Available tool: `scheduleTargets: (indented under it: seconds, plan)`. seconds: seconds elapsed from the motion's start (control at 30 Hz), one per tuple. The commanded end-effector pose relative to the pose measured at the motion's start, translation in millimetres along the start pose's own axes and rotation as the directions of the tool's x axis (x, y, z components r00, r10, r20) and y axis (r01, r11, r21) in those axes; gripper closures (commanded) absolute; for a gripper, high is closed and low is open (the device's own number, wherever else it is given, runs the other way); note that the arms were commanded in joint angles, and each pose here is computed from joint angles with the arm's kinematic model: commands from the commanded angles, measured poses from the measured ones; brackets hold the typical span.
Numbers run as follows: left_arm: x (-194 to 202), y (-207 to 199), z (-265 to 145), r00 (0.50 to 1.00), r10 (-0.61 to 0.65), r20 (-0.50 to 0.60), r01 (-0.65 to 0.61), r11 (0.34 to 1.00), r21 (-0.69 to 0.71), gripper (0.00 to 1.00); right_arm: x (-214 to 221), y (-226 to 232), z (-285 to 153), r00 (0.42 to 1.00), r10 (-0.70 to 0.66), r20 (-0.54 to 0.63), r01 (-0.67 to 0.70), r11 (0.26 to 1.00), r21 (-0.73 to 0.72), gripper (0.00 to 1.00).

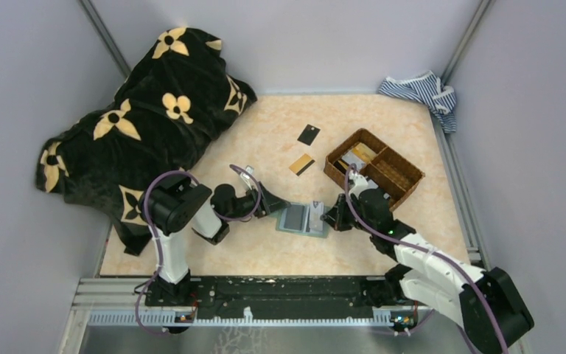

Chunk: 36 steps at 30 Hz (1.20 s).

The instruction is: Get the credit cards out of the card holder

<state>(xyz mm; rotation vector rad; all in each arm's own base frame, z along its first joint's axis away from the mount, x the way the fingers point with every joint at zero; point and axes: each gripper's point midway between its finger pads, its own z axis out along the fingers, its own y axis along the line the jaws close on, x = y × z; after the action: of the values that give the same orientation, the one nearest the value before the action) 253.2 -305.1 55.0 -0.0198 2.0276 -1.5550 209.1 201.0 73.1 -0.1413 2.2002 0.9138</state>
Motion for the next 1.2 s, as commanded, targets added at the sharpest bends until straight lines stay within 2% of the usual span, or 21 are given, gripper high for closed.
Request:
scheduleTargets:
  seconds: [0.0,0.27,0.4,0.53,0.8,0.93,1.0,1.17]
  plan:
    - [-7,-11,1,0.999,0.04,0.009,-0.04,0.999,0.033,0.3,-29,10,-11,0.997,-0.053,0.051,0.052,0.999,0.017,1.0]
    - [-21,-52,3,0.986,0.164,0.008,-0.163,0.977,0.14,0.23,-58,33,-24,0.991,-0.073,0.113,0.077,0.996,-0.034,1.0]
    - [-27,-99,0,0.965,0.259,0.03,-0.256,0.919,0.3,0.22,-73,62,-29,0.988,-0.064,0.139,0.086,0.984,-0.157,1.0]
    - [-30,-122,-2,0.94,0.336,0.068,-0.336,0.867,0.369,0.23,-79,83,-32,0.99,-0.06,0.125,0.091,0.962,-0.258,1.0]
    - [-22,-141,-8,0.931,0.355,0.082,-0.351,0.817,0.458,0.28,-86,107,-45,0.988,-0.025,0.151,0.079,0.929,-0.362,1.0]
    - [-17,-154,-15,0.933,0.349,0.086,-0.341,0.784,0.519,0.36,-87,110,-44,0.988,-0.015,0.153,0.072,0.922,-0.379,1.0]
    - [-15,-156,-15,0.935,0.345,0.079,-0.333,0.783,0.526,0.41,-87,111,-43,0.989,-0.005,0.151,0.064,0.919,-0.388,1.0]
    - [-5,-159,-13,0.935,0.348,0.065,-0.327,0.778,0.536,0.43,-89,111,-43,0.987,0.002,0.16,0.061,0.92,-0.387,1.0]
